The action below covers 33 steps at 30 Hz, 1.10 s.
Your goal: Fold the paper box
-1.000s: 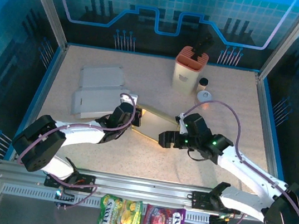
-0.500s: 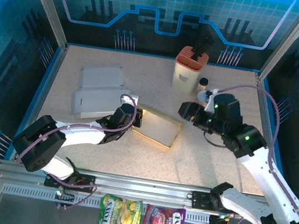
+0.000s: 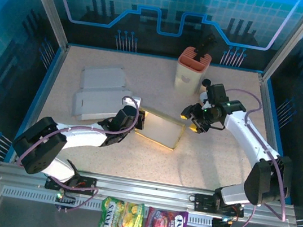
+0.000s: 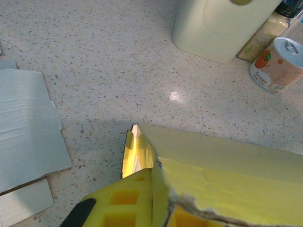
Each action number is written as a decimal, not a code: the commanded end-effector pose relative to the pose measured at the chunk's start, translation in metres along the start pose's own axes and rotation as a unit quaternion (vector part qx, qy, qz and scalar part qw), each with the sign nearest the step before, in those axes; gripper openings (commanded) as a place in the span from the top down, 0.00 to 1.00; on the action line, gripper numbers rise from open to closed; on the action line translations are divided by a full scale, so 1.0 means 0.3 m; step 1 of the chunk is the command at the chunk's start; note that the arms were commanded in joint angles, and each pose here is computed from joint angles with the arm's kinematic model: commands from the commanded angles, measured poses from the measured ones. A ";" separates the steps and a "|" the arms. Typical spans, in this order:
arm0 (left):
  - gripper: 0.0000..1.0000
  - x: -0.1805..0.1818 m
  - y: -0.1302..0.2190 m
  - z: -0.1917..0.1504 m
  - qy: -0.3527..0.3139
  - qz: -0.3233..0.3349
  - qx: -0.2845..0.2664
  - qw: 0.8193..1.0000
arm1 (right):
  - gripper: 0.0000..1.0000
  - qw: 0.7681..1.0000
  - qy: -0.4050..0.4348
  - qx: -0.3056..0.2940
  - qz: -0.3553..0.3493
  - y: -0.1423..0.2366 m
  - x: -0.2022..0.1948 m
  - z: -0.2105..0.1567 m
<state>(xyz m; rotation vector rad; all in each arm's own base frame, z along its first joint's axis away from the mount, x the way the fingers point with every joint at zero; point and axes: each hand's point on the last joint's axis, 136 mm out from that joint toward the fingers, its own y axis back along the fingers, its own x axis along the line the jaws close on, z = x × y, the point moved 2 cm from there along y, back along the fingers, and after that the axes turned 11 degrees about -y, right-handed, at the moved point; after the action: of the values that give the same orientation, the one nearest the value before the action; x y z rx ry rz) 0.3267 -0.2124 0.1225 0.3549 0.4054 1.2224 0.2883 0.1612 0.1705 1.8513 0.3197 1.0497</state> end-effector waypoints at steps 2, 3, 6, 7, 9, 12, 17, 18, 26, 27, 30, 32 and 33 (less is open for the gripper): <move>1.00 -0.011 0.012 -0.005 0.000 -0.001 0.008 1.000 | 0.48 0.999 -0.008 0.035 -0.004 -0.044 -0.006 -0.045; 1.00 -0.013 0.013 -0.006 0.000 -0.002 0.009 1.000 | 0.50 0.999 -0.009 0.037 -0.005 -0.056 -0.011 -0.047; 1.00 -0.018 0.017 -0.011 0.001 -0.004 0.012 1.000 | 0.55 0.999 -0.006 0.042 -0.015 -0.084 -0.029 -0.057; 1.00 -0.019 0.020 -0.017 0.002 -0.005 0.014 1.000 | 0.56 0.999 -0.004 0.044 -0.021 -0.094 -0.039 -0.061; 1.00 -0.020 0.024 -0.023 0.004 -0.006 0.017 1.000 | 0.58 0.998 -0.002 0.046 -0.030 -0.110 -0.055 -0.066; 1.00 -0.020 0.034 -0.039 0.010 -0.007 0.023 1.000 | 0.63 0.998 0.002 0.046 -0.043 -0.135 -0.086 -0.070; 1.00 -0.023 0.054 -0.071 0.023 -0.013 0.037 0.999 | 0.68 0.997 0.012 0.036 -0.062 -0.155 -0.123 -0.068; 0.99 -0.025 0.060 -0.078 0.027 -0.014 0.040 0.999 | 0.68 0.997 0.014 0.035 -0.067 -0.159 -0.131 -0.069; 0.66 -0.019 0.110 -0.145 0.056 -0.017 0.089 0.994 | 0.69 0.995 0.029 0.027 -0.093 -0.182 -0.180 -0.068; 0.62 -0.017 0.121 -0.147 0.061 -0.016 0.093 0.994 | 0.69 0.995 0.030 0.026 -0.096 -0.185 -0.185 -0.067; 0.59 -0.020 0.150 -0.156 0.071 -0.023 0.108 0.991 | 0.68 0.994 0.035 0.027 -0.103 -0.196 -0.190 -0.062; 0.57 -0.021 0.176 -0.153 0.081 -0.029 0.116 0.990 | 0.68 0.993 0.040 0.027 -0.108 -0.202 -0.192 -0.059; 0.56 -0.021 0.193 -0.153 0.086 -0.032 0.122 0.988 | 0.67 0.992 0.042 0.029 -0.113 -0.203 -0.195 -0.058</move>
<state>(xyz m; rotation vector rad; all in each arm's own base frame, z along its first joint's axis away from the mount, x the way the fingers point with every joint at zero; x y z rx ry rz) 0.2723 -0.2028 0.1147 0.4057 0.6389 1.1736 0.2586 0.1696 0.1002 1.8132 0.5312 0.9803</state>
